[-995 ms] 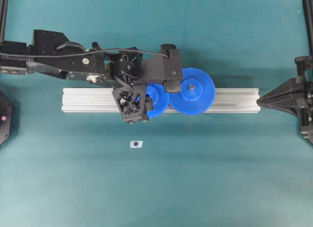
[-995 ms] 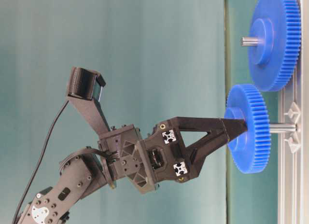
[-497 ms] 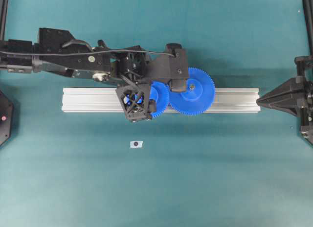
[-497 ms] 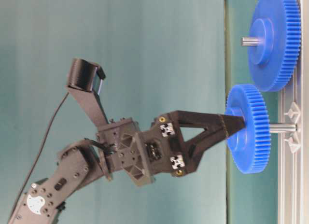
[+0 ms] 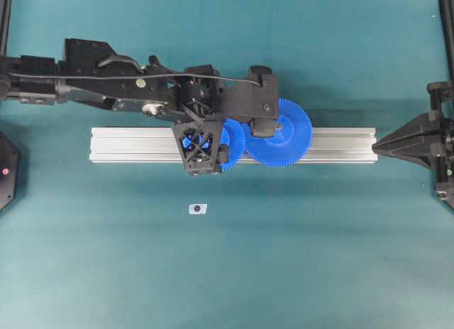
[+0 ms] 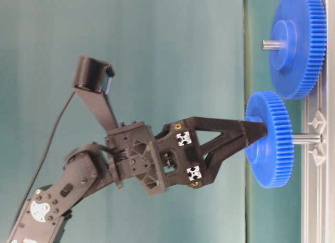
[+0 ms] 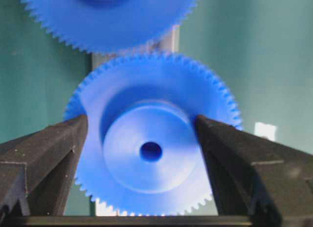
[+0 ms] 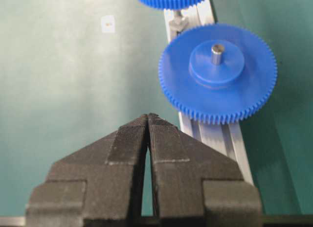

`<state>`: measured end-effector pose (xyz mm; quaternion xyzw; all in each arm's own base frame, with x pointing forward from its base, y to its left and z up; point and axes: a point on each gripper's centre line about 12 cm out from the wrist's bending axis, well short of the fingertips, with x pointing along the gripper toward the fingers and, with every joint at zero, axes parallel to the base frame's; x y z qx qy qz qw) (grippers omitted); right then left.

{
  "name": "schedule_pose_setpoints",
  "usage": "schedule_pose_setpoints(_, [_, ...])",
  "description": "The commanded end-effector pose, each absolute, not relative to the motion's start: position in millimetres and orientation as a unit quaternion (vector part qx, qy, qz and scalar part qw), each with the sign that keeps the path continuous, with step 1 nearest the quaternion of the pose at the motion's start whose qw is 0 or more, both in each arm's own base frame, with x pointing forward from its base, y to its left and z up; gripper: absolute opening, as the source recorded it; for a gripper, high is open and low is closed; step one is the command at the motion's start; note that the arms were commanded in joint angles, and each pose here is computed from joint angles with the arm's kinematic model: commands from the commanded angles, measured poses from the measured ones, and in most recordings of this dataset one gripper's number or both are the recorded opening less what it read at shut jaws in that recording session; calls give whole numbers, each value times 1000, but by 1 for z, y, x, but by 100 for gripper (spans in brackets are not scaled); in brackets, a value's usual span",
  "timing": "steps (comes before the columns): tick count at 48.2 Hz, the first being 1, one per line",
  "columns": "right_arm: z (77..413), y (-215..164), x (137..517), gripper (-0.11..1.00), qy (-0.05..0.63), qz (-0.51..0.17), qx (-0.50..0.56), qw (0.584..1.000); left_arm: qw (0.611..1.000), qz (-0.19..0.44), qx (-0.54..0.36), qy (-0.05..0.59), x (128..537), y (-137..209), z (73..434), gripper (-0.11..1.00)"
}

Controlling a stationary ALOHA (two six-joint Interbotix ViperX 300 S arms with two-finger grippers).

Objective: Find the location of the shaft and insert the small gear.
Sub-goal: 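Push the small gear onto the shaft with the left gripper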

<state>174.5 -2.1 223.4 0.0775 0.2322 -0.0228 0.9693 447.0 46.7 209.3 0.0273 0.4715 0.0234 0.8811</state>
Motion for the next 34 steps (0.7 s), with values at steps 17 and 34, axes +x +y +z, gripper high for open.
schedule_pose_setpoints(17, [227, -4, 177, 8, 224, -28, 82, 971, 909, 23, 34, 414, 458, 42, 259, 86])
schedule_pose_setpoints(34, [226, -4, 176, 8, 220, -29, 83, 972, 888, 23, 22, 459, 427, 37, 226, 86])
